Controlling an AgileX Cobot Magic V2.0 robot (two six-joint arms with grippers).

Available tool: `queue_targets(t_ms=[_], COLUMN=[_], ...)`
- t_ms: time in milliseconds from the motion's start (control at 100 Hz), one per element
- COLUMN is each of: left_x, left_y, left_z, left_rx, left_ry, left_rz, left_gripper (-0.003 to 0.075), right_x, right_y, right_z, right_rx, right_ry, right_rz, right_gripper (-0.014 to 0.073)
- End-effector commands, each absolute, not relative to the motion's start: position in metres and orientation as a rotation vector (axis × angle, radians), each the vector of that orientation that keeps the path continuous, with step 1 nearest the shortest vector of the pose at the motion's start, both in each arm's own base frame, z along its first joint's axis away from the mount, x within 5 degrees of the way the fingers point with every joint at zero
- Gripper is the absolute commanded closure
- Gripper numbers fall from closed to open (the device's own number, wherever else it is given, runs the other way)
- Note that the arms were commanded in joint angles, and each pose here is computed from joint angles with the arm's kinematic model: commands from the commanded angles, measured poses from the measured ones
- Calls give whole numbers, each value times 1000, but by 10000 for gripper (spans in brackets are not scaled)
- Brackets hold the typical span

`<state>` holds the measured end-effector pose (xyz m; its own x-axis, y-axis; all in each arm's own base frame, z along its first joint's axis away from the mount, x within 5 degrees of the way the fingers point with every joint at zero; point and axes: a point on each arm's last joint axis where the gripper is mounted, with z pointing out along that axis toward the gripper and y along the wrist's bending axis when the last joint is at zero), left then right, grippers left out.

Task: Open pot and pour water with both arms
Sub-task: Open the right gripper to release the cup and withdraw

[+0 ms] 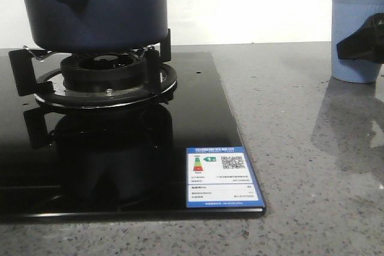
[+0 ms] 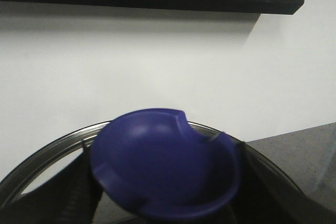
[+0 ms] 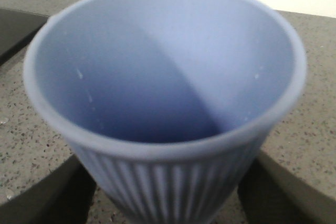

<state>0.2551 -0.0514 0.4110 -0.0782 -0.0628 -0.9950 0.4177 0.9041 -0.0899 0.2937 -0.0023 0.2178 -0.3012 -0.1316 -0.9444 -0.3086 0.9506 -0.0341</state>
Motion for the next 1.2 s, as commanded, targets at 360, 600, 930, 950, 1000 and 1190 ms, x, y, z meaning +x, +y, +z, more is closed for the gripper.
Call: queue_targets(t_ms=[360, 600, 930, 950, 1000, 1190], left_x=[245, 244, 242, 243, 244, 252], left_y=[-50, -52, -61, -62, -64, -77], left_z=[433, 433, 430, 430, 428, 419], left_rx=[246, 267, 348, 351, 363, 393], left_ry=[1530, 1528, 1531, 1532, 1534, 1562], left_rz=[-439, -461, -555, -566, -592, -678], left_gripper=[321, 321, 321, 321, 321, 321], right_x=[296, 284, 236, 232, 222, 187], right_y=[-1, 2, 2, 3, 4, 6], right_z=[238, 254, 269, 269, 269, 267], right_rx=[-291, -295, -278, -277, -273, -240], right_ry=[1770, 1784, 1829, 1826, 1820, 1785], right_rz=[235, 247, 164, 162, 158, 141], right_gripper=[-16, -58, -58, -58, -58, -58])
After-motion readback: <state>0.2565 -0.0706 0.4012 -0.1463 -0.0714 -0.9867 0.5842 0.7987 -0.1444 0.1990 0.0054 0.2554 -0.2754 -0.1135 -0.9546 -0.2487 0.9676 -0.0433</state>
